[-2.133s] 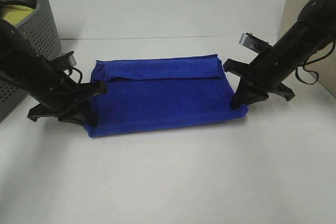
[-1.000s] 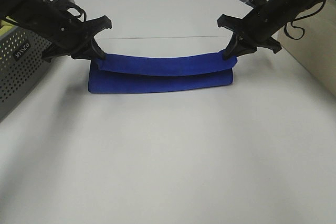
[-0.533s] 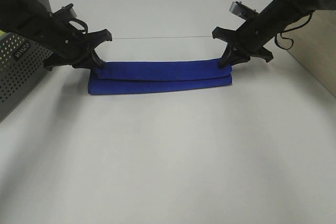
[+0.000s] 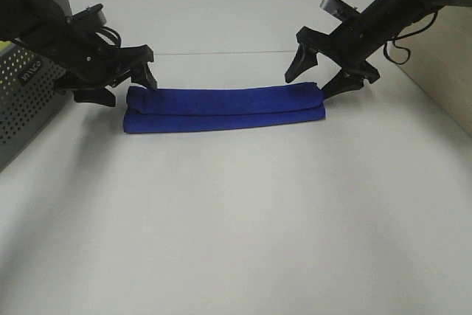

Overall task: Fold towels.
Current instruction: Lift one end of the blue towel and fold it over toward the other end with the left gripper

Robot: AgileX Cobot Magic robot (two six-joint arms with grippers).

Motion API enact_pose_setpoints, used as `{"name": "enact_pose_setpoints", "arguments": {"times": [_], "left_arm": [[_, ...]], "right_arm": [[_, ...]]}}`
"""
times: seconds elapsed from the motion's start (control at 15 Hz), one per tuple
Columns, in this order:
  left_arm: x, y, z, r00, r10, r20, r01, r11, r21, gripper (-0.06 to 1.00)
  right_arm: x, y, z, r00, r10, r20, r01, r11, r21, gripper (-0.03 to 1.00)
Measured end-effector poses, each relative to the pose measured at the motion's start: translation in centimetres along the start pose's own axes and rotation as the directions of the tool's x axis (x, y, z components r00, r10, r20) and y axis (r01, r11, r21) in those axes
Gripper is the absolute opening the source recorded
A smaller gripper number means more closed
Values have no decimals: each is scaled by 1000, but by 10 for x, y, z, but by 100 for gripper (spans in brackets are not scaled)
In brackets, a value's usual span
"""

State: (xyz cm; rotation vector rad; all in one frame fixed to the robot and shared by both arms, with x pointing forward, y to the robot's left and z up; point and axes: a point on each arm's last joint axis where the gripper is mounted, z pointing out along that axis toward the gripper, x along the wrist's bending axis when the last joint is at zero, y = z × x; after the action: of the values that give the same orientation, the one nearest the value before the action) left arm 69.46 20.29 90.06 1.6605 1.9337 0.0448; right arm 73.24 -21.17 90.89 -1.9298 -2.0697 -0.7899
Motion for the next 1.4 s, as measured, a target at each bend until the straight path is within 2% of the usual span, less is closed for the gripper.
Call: {"name": "enact_pose_setpoints", "arguments": {"times": [0.27,0.53,0.73,0.93,1.07,1.13,1.4], "left_arm": [[5,-3,4,998,-45,-36,47,998,32,78],[10,-11,23,992,-126,-17,127,990,54,78],[3,-13,29,996,-92,7,91,995,46,76],[-1,-16,34,996,-84,20,83,995,53,50],[3,-17,35,994,-108,14,107,992,61,18],[7,-15,34,993,-113,11,113,992,64,9],[26,3,1,995,-95,-13,95,994,58,9]], "right_arm": [[1,-3,-2,1000,-10,-5,10,999,44,78],[1,-3,-2,1000,-17,4,16,999,46,78],[1,-3,-2,1000,-17,4,16,999,46,78],[1,-2,-2,1000,-16,7,15,999,37,78],[1,-2,-2,1000,-10,7,9,999,37,78],[1,-2,-2,1000,-9,7,8,999,36,78],[1,-2,-2,1000,-7,7,6,999,36,78]]}}
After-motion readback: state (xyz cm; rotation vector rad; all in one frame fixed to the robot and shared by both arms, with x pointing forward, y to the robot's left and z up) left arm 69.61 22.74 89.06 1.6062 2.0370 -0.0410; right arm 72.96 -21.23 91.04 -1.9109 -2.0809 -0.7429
